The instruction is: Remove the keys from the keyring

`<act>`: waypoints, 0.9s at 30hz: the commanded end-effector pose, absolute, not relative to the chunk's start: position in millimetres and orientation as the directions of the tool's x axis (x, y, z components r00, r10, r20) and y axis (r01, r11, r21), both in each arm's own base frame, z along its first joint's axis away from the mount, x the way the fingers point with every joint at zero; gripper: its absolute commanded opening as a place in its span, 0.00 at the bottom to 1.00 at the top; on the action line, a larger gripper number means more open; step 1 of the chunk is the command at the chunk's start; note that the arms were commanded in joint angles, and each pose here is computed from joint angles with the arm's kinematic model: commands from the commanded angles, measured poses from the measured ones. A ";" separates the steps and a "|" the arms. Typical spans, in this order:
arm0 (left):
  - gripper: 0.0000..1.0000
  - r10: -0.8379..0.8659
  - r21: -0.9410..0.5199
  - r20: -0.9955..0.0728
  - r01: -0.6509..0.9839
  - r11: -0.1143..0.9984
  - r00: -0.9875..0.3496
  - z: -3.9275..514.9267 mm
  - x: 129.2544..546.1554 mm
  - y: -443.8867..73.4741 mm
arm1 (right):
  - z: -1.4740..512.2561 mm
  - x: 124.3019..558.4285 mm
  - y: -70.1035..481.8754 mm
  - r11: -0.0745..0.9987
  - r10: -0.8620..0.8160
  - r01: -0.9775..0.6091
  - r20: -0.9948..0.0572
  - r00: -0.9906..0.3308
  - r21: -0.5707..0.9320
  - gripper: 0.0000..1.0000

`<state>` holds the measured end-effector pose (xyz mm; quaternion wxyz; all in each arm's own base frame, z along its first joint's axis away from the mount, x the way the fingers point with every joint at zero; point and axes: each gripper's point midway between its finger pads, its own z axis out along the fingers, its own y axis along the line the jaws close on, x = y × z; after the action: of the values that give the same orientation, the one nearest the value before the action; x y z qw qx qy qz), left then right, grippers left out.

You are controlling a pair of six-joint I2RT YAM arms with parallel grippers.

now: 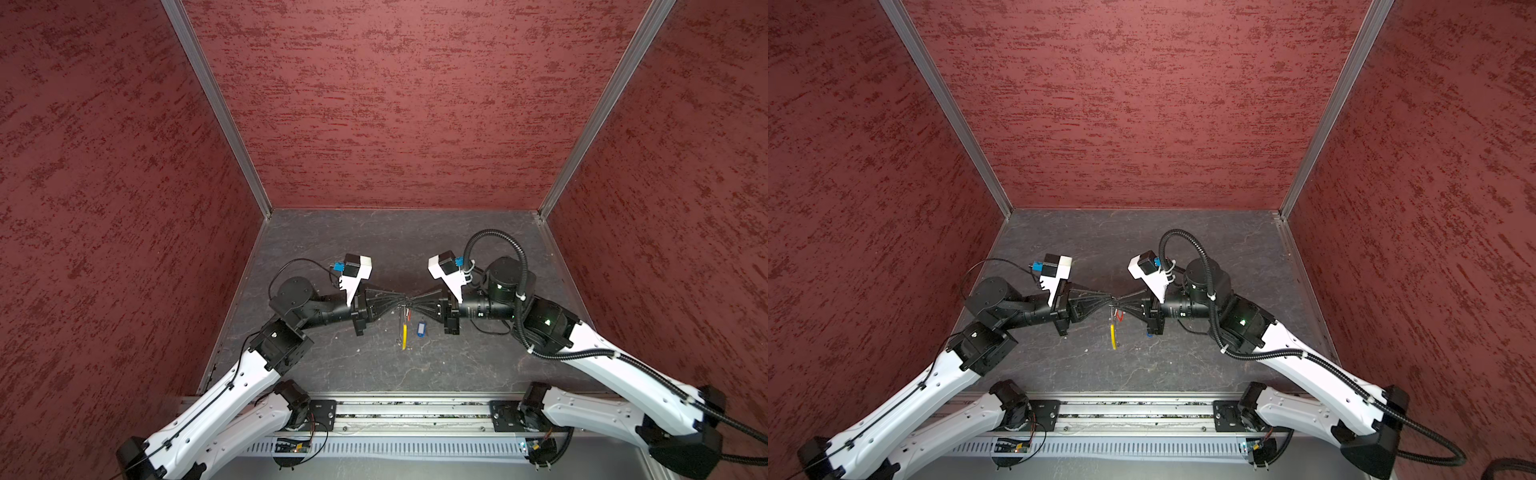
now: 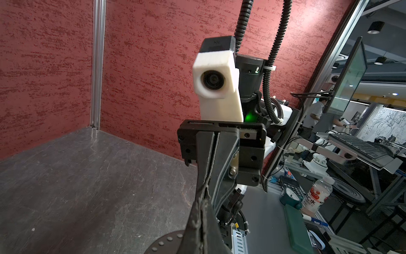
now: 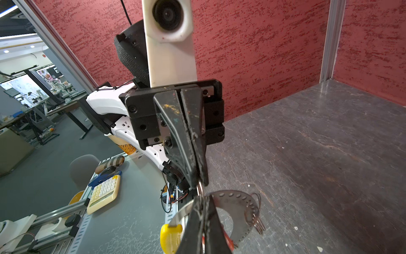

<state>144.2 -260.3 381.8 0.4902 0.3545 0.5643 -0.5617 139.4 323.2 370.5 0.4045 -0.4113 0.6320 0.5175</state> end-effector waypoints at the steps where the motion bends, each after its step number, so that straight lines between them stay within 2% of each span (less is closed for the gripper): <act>1: 0.00 -0.214 -0.244 -0.952 0.964 0.109 -0.216 394.5 140.4 -254.2 | 402.0 139.3 318.7 0.128 0.001 -0.962 -0.971 -0.241 0.239 0.24; 3: 0.00 -0.249 -0.222 -0.950 0.969 0.108 -0.190 400.4 138.5 -248.4 | 403.2 139.0 313.2 0.143 0.033 -0.965 -0.975 -0.219 0.222 0.40; 6: 0.00 -0.277 -0.197 -0.947 0.975 0.105 -0.161 406.2 135.4 -244.3 | 403.4 137.5 305.7 0.155 0.082 -0.966 -0.977 -0.197 0.208 0.48; 18: 0.00 -0.340 -0.179 -0.931 0.978 0.111 -0.132 419.6 133.8 -238.6 | 383.5 125.3 318.9 0.068 0.077 -0.978 -0.978 -0.193 0.198 0.54; 27: 0.00 -0.344 -0.192 -0.928 0.975 0.114 -0.142 418.4 134.9 -240.1 | 388.3 125.6 327.0 0.090 0.088 -0.983 -0.985 -0.149 0.157 0.56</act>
<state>138.1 -241.2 413.4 0.5603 0.3260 0.4971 -0.5768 126.2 327.4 369.6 0.4697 -0.4134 0.5670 0.5357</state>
